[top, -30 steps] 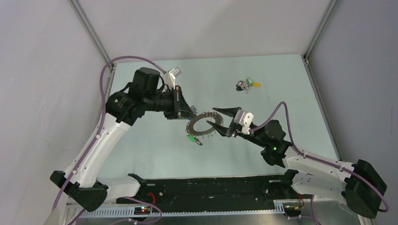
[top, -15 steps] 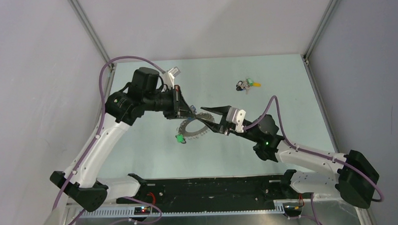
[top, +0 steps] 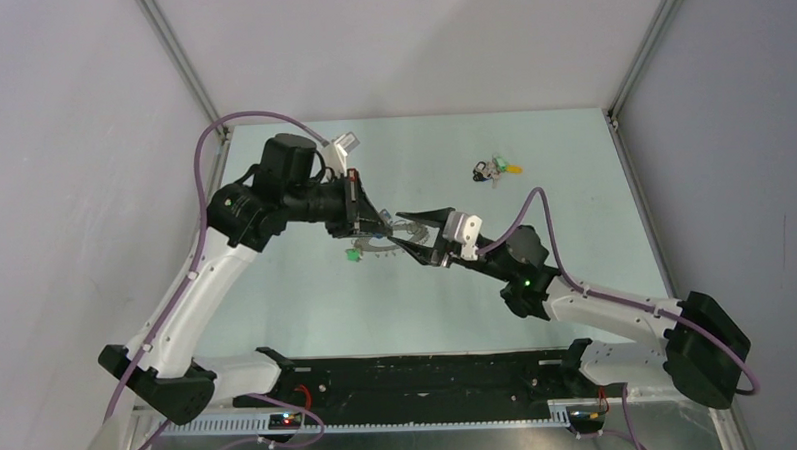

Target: Remove the keys from the keyring

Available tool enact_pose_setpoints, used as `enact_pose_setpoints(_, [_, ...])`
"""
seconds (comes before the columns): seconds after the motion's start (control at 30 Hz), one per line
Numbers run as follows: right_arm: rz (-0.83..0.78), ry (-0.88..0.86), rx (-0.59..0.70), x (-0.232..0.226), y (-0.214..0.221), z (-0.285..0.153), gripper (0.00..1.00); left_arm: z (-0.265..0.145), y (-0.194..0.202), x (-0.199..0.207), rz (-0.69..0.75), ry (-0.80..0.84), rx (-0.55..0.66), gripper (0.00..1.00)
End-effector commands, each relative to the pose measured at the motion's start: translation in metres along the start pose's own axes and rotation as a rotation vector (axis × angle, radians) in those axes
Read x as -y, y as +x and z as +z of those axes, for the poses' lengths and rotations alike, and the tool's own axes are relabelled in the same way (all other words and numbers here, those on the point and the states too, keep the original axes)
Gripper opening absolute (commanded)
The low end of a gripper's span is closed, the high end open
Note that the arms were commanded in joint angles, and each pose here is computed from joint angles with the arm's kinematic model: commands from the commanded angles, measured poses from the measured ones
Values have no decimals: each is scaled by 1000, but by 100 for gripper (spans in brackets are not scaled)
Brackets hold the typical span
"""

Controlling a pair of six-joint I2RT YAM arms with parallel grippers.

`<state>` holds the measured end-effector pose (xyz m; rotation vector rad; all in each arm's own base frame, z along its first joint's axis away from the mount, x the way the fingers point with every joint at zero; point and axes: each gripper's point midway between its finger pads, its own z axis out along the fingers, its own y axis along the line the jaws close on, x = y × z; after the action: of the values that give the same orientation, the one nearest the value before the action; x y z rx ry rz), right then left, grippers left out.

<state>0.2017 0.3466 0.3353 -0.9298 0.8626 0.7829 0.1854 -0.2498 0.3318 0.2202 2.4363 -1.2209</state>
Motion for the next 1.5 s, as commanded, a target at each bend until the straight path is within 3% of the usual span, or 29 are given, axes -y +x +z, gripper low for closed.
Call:
enact_pose_setpoints(0.0, [-7, 7, 34, 5, -13, 11, 50, -22, -8, 36, 55, 115, 58, 0])
enact_pose_setpoints(0.47, [-30, 15, 74, 8, -21, 14, 44, -22, -8, 38, 47, 120, 50, 0])
enact_pose_setpoints(0.77, [-46, 10, 83, 7, -25, 13, 21, -21, -8, 36, 45, 114, 53, 0])
enact_pose_setpoints(0.97, [-60, 13, 58, 8, -26, 8, 0, -22, -8, 36, 47, 111, 60, 0])
enact_pose_setpoints(1.27, [-84, -21, 63, 0, -31, -3, 0, -22, -11, 30, 37, 93, 73, 0])
enact_pose_setpoints(1.47, [-183, -97, 141, -17, -49, -13, 0, -12, -7, 17, -25, 76, 35, 0])
